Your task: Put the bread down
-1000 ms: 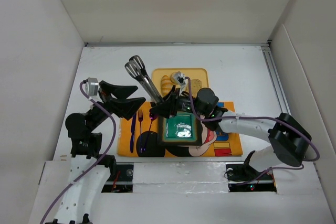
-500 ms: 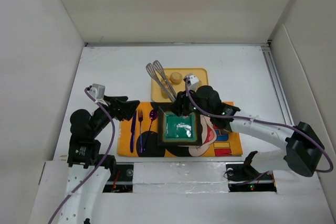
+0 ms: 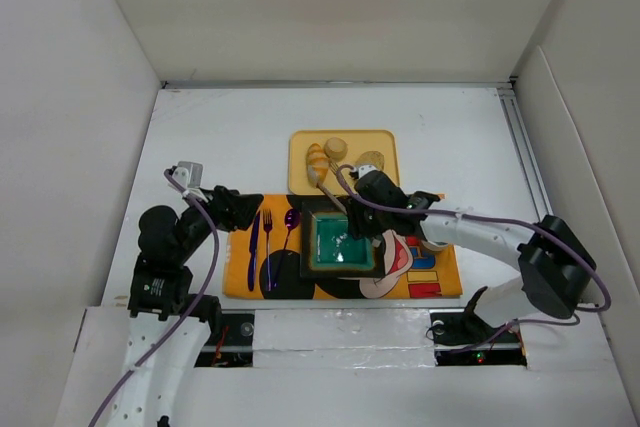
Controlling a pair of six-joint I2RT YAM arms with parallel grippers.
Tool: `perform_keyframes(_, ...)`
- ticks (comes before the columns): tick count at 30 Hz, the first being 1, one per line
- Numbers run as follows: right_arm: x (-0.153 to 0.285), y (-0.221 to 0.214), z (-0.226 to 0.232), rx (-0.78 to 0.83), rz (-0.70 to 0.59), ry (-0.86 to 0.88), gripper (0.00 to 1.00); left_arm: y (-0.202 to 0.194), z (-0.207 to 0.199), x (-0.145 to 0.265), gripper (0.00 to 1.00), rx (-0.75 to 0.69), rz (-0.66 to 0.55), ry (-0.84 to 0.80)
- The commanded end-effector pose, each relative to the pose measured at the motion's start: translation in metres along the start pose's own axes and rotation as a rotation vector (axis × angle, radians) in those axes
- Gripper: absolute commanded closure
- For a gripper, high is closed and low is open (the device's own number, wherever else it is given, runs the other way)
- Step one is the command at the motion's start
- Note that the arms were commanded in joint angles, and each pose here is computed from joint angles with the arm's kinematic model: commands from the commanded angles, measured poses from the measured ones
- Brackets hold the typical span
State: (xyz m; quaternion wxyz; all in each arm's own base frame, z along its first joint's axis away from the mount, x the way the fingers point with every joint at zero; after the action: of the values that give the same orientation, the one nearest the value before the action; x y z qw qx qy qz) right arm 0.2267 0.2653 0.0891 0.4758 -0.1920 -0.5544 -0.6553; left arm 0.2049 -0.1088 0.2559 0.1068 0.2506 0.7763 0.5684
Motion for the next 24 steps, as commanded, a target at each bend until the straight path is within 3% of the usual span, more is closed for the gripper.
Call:
perform_keyframes(1, 0.008, 0.026, 0.008, -0.002, -0.046, -0.016, 0.5, 0.019, -0.014, 0.007, 0.33, -0.028, -0.065, -0.038)
perform_keyframes(12, -0.028, 0.034, 0.005, 0.006, 0.026, -0.093, 0.41, 0.021, -0.02, 0.012, 0.33, -0.027, -0.082, -0.047)
perform_keyframes(24, -0.047, 0.031, -0.001, 0.002, 0.059, -0.127, 0.41, 0.02, -0.025, 0.014, 0.33, -0.026, -0.077, -0.058)
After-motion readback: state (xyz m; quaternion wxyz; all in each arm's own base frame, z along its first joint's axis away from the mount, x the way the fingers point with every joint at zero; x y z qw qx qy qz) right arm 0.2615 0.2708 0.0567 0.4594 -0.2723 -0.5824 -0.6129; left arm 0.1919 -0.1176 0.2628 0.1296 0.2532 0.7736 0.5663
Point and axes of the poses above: each gripper's point midway between its finger pads, its own x axis back along the fingers, its own z axis along the line the jaws close on, y = z × x, the point moved 1 cm from there along x, back along the fingers, and after that the axes turned 9 degrees about -x, right-handed, at the moved point
